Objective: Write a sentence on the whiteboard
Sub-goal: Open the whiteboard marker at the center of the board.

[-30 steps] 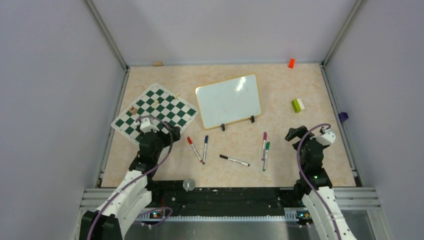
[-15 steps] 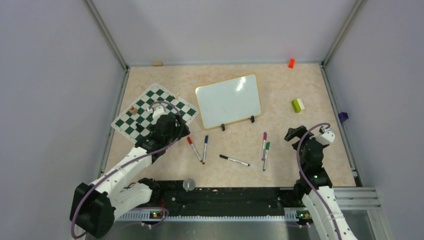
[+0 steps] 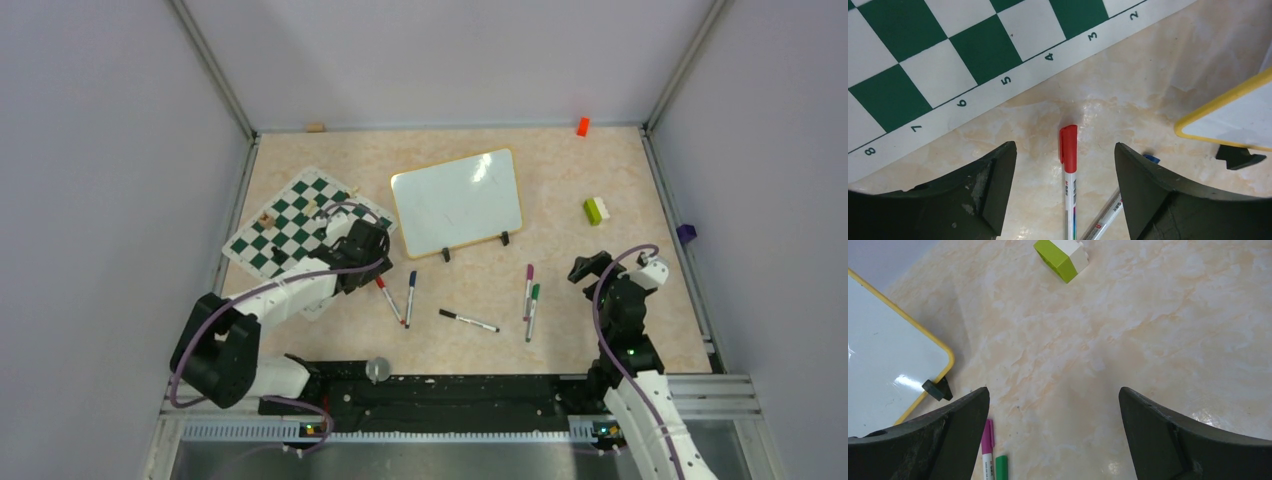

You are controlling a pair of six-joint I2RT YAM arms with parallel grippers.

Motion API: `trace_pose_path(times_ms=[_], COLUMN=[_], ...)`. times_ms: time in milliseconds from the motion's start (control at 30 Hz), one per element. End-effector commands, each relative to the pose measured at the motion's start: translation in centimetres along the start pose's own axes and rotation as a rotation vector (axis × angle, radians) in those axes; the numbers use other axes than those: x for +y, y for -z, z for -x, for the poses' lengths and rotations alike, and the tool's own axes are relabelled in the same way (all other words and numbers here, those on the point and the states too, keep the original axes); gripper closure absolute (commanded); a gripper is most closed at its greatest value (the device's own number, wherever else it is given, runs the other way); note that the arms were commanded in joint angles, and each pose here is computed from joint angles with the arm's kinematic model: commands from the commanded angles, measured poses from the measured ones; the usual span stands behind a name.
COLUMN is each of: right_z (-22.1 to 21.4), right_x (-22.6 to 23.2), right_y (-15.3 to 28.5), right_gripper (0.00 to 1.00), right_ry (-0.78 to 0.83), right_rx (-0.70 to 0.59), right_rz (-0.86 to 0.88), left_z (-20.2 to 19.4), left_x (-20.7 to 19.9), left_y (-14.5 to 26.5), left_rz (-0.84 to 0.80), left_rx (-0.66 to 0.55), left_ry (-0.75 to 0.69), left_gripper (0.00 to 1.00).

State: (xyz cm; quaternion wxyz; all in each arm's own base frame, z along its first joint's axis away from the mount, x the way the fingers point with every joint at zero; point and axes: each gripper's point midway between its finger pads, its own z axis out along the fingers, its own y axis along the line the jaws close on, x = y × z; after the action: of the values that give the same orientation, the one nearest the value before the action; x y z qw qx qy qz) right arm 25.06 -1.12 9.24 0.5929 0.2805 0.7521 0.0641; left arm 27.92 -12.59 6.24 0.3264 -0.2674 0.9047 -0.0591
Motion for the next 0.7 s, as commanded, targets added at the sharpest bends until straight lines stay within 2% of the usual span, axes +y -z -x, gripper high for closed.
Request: trace_pose_path(times_ms=[0, 100, 200, 233, 433, 500, 667], right_z=[2.7, 2.7, 2.7, 2.7, 3.1, 3.2, 3.2], right_x=[2.0, 2.1, 2.1, 2.1, 1.7, 1.6, 3.0], right_y=[0.2, 0.2, 0.2, 0.2, 0.3, 0.5, 0.7], right_gripper=[0.01, 0.01, 0.02, 0.02, 0.02, 0.02, 0.02], right_ry=[-0.034, -0.035, -0.035, -0.035, -0.046, -0.048, -0.029], right_rx=[-0.065, -0.063, -0.064, -0.064, -0.072, -0.077, -0.065], right_rz=[0.056, 0.057, 0.059, 0.058, 0.032, 0.026, 0.108], left_z=[-0.5, -1.4, -2.0, -2.2, -3.7, -4.4, -4.2], left_x=[-0.7, -1.0, -0.9, -0.6, -0.4, -0.3, -0.6], left_y=[-0.9, -1.6, -2.2, -2.4, -3.3, -3.5, -2.8], left_rz=[0.039, 0.053, 0.084, 0.106, 0.143, 0.161, 0.136], left_rx=[0.036, 0.074, 0.097, 0.104, 0.162, 0.198, 0.204], left_ry=[0.052, 0.051, 0.072, 0.096, 0.112, 0.132, 0.12], left_gripper=[0.25, 0.33, 0.53, 0.56, 0.59, 0.63, 0.94])
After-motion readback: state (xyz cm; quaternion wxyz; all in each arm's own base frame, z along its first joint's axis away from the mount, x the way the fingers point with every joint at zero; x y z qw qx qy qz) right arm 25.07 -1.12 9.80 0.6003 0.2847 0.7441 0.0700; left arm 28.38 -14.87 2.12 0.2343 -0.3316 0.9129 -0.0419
